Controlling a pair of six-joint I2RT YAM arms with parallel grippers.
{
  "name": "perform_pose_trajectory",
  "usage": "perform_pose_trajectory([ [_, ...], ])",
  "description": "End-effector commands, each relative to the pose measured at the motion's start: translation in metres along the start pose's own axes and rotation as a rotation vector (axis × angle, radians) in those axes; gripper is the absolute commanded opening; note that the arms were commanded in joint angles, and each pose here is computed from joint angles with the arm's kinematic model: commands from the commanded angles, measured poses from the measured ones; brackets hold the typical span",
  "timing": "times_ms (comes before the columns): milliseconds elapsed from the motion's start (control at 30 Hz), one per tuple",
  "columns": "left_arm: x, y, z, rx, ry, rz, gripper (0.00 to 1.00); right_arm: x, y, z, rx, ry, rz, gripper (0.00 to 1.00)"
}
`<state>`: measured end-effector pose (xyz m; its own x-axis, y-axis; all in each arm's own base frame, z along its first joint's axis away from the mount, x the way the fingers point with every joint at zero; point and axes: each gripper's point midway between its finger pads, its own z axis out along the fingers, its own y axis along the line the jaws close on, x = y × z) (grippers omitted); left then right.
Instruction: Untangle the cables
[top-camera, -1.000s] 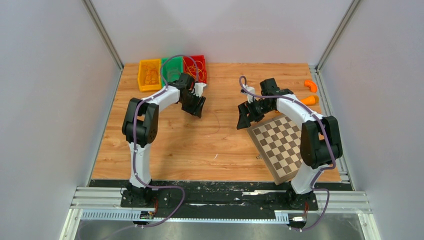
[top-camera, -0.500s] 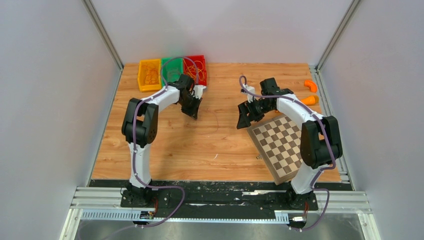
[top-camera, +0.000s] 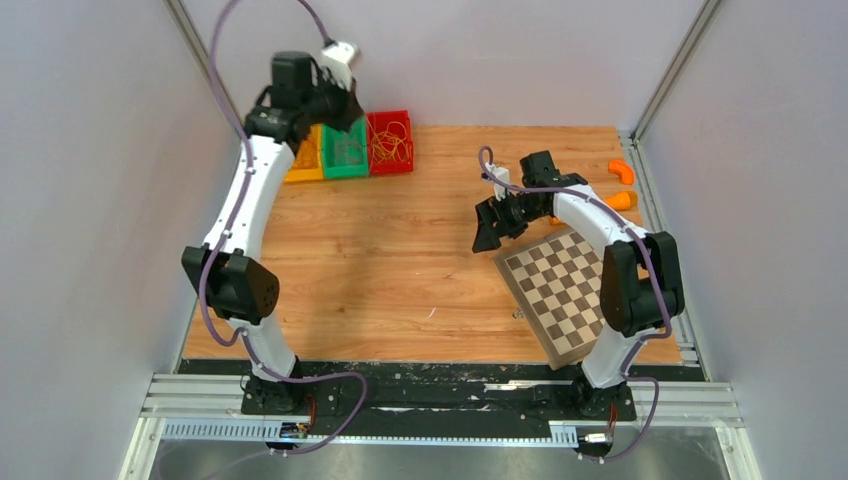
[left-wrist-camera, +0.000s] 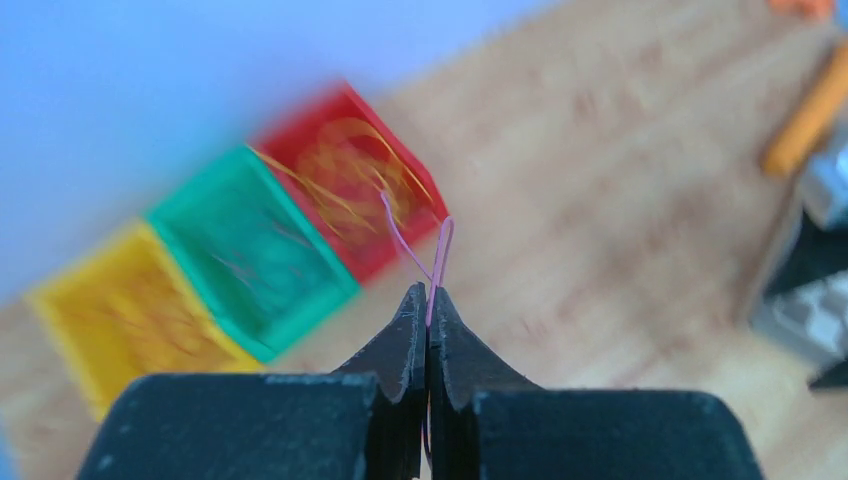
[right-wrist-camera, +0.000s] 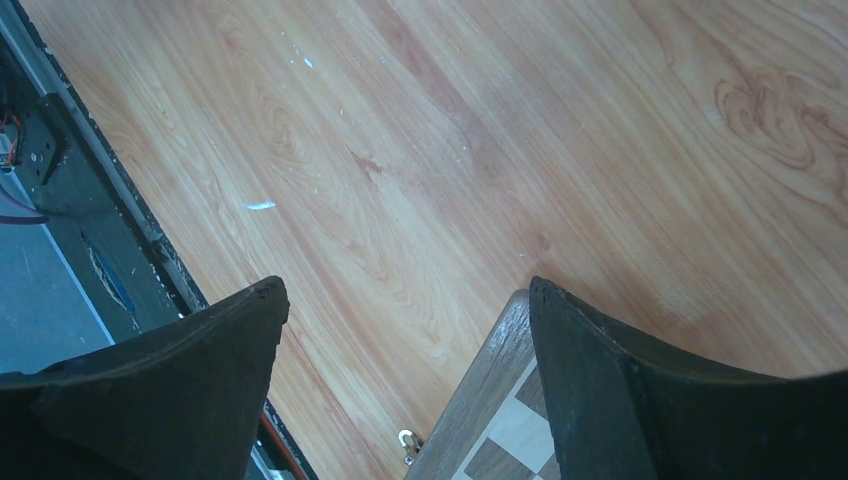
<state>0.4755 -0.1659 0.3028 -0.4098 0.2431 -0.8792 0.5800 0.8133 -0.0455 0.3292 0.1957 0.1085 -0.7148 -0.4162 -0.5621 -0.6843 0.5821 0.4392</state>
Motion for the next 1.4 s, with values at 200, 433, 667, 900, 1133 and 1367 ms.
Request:
perform_pose_trajectory([
  [200, -0.160, 0.087, -0.076, -0.332, -0.476, 0.171, 0.00, -0.028, -0.008, 0.001, -0.002, -0.051, -0.034, 0.88],
  [433, -0.152, 0.152, -0.041, -0.517, -0.501, 0.181, 0.00, -0.031, -0.013, 0.003, 0.008, -0.048, -0.035, 0.88],
  [667, -0.086, 0.188, 0.034, -0.525, -0.363, 0.170, 0.00, -0.029, -0.018, 0.006, 0.027, -0.034, -0.035, 0.89],
  [900, -0.033, 0.219, 0.101, -0.504, -0.289, 0.150, 0.00, -0.023, -0.022, 0.012, 0.028, -0.007, -0.022, 0.89],
  [1133, 0.045, 0.215, 0.158, -0.326, -0.187, -0.042, 0.00, -0.017, -0.025, 0.013, 0.044, 0.013, -0.019, 0.89],
  [1367, 0.077, 0.219, 0.180, -0.282, -0.131, -0.132, 0.00, -0.013, -0.024, 0.014, 0.038, 0.025, -0.012, 0.89],
])
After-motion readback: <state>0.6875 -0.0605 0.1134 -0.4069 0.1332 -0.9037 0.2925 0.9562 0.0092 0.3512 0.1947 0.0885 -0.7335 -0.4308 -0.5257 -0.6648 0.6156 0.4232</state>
